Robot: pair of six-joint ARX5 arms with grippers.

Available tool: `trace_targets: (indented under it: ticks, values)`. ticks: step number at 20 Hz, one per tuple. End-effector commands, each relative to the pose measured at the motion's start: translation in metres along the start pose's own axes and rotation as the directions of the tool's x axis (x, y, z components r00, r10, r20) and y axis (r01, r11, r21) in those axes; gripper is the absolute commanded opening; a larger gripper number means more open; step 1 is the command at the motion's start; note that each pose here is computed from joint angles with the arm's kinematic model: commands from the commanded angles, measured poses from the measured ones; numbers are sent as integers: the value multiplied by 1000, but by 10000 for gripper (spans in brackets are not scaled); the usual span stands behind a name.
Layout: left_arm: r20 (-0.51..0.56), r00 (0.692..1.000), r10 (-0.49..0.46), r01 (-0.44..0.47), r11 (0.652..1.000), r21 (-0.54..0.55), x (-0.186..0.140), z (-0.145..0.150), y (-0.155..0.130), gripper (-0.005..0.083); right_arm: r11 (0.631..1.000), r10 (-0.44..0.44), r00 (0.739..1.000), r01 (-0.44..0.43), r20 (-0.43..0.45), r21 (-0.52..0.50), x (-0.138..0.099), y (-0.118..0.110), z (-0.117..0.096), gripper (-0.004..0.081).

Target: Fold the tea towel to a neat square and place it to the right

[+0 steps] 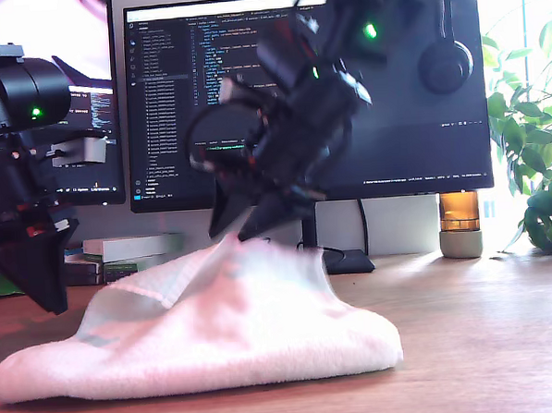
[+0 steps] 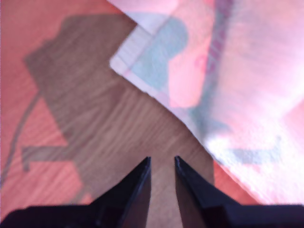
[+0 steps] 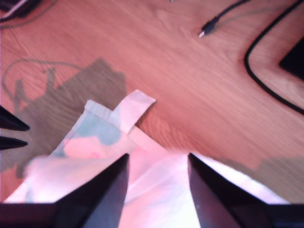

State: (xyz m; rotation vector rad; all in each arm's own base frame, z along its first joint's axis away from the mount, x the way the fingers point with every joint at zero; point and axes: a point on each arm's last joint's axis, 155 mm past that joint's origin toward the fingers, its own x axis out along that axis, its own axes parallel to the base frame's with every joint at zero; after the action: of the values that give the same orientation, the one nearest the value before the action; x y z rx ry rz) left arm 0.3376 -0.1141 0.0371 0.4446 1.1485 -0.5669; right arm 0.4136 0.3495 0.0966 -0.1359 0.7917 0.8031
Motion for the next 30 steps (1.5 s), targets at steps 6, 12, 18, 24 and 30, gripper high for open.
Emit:
trace_targets:
  ticks: [6,12,18,24,30]
  values:
    - [-9,992,-125,125,991,-37,4,-8,-25,136,1000,-15,995,17,-100,13,-5,-9,-16,361]
    - [65,985,-162,153,981,122,3,10,-31,219,997,-39,981,51,-188,61,-14,-31,-38,-13]
    - [57,997,-43,27,967,254,7,16,-21,333,996,-56,983,68,-174,64,-17,-46,-36,-13]
    - [127,992,19,-54,959,279,-35,29,-34,332,992,-82,982,97,-172,83,-23,-68,-36,-13]
    - [393,919,40,-142,961,235,-105,52,-41,332,991,-87,971,106,-221,78,-33,-88,-52,-13]
